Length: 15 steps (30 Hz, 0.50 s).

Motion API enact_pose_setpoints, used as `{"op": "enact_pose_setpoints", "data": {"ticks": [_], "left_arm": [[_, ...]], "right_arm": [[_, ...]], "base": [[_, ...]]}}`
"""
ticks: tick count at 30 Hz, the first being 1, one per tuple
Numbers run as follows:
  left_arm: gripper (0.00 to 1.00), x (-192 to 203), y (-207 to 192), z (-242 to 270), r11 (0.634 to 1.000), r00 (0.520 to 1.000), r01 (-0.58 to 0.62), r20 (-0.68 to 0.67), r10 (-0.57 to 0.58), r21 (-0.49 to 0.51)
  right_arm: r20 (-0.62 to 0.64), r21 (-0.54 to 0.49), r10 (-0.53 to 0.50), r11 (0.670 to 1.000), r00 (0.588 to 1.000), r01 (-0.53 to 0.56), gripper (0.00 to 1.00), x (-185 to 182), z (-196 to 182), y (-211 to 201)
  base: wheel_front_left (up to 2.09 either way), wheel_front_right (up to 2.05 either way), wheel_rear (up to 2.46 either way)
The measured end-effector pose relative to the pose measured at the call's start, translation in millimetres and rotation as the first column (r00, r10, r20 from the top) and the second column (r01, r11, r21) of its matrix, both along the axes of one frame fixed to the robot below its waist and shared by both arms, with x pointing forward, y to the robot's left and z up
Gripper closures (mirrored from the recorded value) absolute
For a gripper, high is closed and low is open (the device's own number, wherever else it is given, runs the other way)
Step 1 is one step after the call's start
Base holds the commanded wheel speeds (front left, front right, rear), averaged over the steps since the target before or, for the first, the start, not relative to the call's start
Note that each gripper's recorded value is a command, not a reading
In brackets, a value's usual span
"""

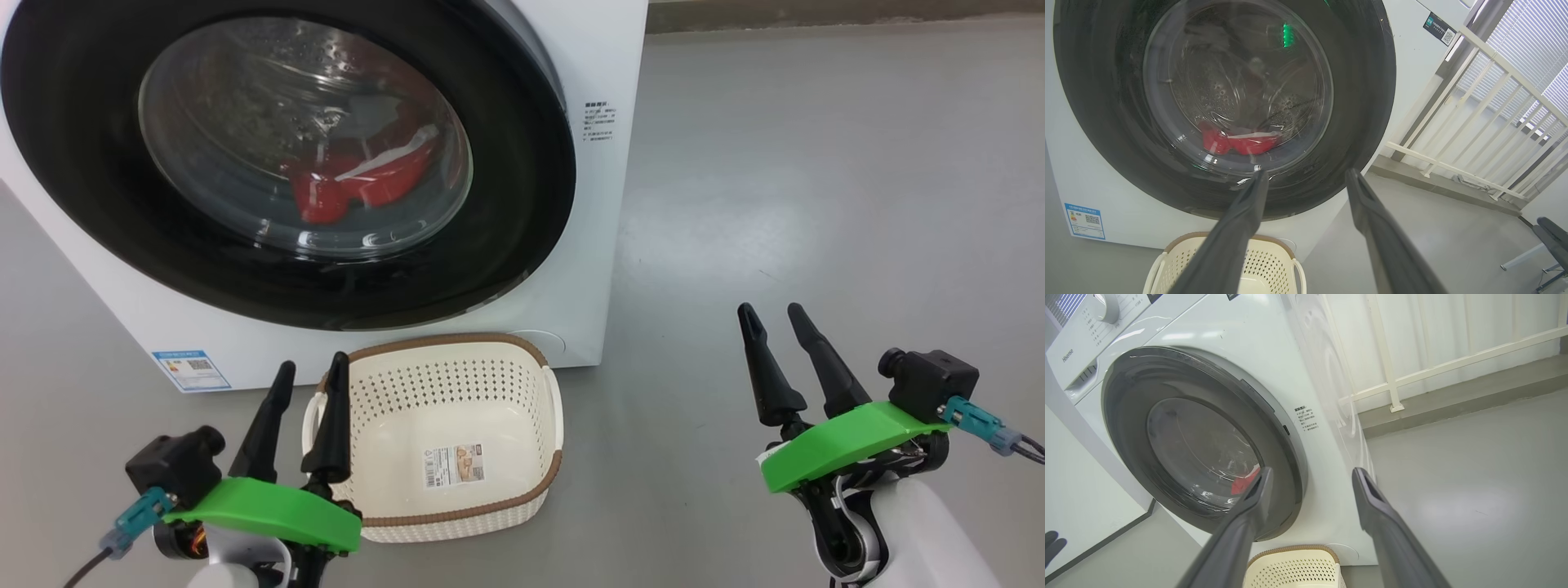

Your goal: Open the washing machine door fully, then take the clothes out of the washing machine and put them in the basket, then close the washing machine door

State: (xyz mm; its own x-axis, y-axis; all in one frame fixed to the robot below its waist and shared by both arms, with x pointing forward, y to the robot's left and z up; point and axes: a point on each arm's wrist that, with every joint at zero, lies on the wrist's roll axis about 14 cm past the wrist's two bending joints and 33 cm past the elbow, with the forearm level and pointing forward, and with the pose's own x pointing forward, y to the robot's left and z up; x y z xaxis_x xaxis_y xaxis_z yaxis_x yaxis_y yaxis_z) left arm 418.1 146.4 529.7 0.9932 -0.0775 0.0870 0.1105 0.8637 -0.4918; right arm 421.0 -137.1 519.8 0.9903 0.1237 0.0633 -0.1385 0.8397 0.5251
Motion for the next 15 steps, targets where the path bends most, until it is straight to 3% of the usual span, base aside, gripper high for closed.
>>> {"op": "enact_pose_setpoints", "data": {"ticks": [15], "left_arm": [[0.00,8,-5,21,0.986,0.996,-0.015,0.094,-0.001,0.167]], "right_arm": [[0.067,-0.170,0.017,0.985,0.998,-0.005,0.00,10,11,4]], "base": [[0.00,0.00,0.00]]}}
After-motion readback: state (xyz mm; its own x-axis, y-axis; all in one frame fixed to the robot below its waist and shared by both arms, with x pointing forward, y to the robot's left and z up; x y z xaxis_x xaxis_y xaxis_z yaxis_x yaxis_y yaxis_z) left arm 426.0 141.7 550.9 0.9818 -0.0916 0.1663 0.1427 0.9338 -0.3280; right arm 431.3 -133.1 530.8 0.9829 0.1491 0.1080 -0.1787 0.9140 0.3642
